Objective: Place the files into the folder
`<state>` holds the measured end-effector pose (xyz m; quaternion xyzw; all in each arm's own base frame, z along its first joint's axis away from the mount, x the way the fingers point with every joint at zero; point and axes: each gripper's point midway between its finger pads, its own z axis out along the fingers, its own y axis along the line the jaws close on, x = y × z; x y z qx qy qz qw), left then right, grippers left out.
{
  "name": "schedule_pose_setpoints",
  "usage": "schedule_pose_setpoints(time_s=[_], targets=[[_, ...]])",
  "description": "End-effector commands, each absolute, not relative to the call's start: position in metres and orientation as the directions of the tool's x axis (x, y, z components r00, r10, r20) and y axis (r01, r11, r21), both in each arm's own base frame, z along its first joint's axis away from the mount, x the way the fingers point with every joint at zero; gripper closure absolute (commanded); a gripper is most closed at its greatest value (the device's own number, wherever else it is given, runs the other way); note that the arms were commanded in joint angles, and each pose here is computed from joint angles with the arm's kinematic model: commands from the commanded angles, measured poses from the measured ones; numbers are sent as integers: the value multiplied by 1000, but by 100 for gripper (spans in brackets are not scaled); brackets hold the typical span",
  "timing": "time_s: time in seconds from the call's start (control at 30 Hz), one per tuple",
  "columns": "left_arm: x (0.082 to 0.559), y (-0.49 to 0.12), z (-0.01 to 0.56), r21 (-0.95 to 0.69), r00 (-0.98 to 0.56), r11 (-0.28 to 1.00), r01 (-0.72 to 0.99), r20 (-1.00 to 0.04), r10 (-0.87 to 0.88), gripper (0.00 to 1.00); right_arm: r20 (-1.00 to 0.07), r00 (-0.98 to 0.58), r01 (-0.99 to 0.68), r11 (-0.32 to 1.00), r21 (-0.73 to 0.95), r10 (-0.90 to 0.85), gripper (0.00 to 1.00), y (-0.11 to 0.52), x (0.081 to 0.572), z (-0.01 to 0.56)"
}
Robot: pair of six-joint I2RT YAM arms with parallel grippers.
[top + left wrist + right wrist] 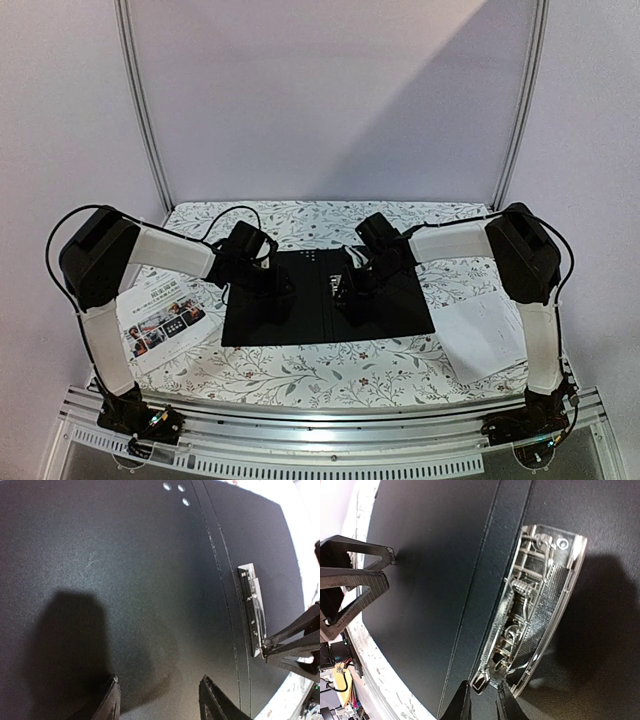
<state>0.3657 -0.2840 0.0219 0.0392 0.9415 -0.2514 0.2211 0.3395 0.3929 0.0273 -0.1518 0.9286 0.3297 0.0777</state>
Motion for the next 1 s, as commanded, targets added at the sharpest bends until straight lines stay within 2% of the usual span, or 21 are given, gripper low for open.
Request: schedule_pose_setpoints(time_s=[0.0,0.6,0.97], targets=[[352,-279,-5,-423,-927,891,166,-376,-6,46,-208,-948,-319,748,582,-242,83,393,334,14],[351,-279,-8,-422,-928,891,166,-372,-3,46,-173,-953,-304,773,556,-249,94,387,330,-2],[350,-279,-9,-422,-929,891,167,-369,-1,46,-120,-961,-278,863,422,-251,95,360,328,-35]])
